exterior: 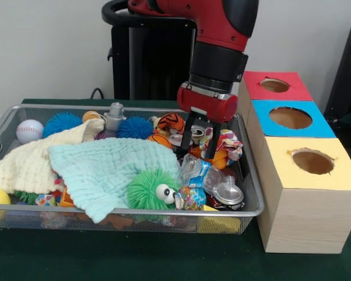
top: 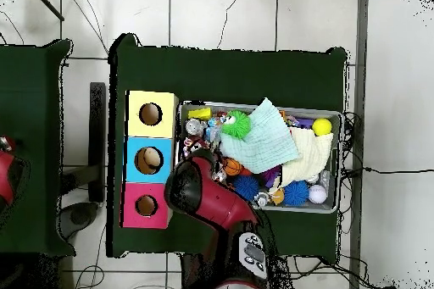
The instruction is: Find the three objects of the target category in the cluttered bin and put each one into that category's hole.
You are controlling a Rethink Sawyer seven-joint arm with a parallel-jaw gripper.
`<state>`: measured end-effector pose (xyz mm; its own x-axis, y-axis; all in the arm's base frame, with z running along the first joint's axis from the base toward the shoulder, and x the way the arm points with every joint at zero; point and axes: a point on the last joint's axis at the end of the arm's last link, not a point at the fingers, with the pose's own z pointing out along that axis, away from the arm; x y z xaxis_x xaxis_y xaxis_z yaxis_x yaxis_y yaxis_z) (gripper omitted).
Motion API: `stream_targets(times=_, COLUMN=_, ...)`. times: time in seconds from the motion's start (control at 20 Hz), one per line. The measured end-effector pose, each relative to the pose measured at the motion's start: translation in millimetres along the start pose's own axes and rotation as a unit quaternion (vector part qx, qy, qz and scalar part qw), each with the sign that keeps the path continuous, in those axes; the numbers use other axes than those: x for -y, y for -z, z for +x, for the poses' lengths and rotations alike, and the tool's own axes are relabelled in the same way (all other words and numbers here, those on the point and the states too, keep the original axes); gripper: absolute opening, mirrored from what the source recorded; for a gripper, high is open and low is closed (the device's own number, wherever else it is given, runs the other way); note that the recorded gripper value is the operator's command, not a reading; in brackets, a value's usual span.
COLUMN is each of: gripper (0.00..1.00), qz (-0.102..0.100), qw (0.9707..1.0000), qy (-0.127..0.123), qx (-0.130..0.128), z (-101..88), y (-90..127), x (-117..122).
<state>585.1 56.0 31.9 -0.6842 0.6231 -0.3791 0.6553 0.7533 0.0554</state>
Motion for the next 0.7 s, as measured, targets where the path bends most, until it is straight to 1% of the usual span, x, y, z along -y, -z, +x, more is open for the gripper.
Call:
stream_targets(times=0.35, gripper=1.0, qz=-0.005, qw=1.0, qy=0.005, qx=-0.005, z=2.9, y=13.6, x=-12.4)
stream_targets(times=0.7, gripper=1.0, qz=-0.004, qw=1.0, qy=0.006, qx=-0.006, z=5.3, y=12.2, x=-12.3)
